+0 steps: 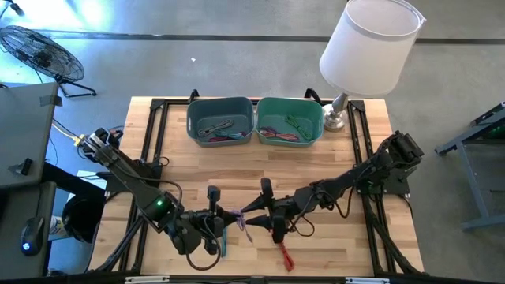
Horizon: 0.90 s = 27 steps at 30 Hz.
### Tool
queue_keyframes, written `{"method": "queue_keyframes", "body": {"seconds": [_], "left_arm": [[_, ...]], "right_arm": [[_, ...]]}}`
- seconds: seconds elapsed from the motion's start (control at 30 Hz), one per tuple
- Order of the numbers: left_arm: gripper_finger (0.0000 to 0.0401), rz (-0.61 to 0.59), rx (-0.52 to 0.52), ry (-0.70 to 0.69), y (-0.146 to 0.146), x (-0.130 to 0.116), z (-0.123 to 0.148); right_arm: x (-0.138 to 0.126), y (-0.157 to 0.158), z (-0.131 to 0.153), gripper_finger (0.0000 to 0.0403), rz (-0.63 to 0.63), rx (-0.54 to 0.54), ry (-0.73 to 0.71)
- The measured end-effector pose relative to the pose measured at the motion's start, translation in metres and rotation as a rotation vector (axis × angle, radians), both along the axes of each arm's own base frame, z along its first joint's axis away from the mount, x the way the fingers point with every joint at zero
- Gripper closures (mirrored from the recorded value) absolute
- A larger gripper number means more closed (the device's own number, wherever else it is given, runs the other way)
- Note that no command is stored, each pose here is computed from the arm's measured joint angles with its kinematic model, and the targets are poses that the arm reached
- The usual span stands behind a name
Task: Pick & Place USB Port
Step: Put the purple USB cable into the green bin
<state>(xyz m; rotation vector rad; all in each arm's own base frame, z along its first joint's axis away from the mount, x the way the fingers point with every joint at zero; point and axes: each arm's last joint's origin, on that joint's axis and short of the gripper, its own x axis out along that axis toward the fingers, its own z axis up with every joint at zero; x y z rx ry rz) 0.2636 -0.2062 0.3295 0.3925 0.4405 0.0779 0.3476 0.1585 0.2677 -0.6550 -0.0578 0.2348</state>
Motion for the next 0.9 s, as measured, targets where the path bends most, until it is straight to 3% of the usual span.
{"method": "queue_keyframes", "body": {"seconds": [0.7, 0.9], "left_arm": [[0.0398, 0.0, -0.005, 0.001, 0.001, 0.003, -0.001], [0.0398, -0.003, -0.018, 0.039, 0.009, 0.016, -0.008]], "right_arm": [[-0.001, 0.002, 0.0, 0.0258, 0.048, -0.001, -0.003], [0.0, 0.001, 0.0, 0.0256, 0.056, -0.001, -0.002]]}}
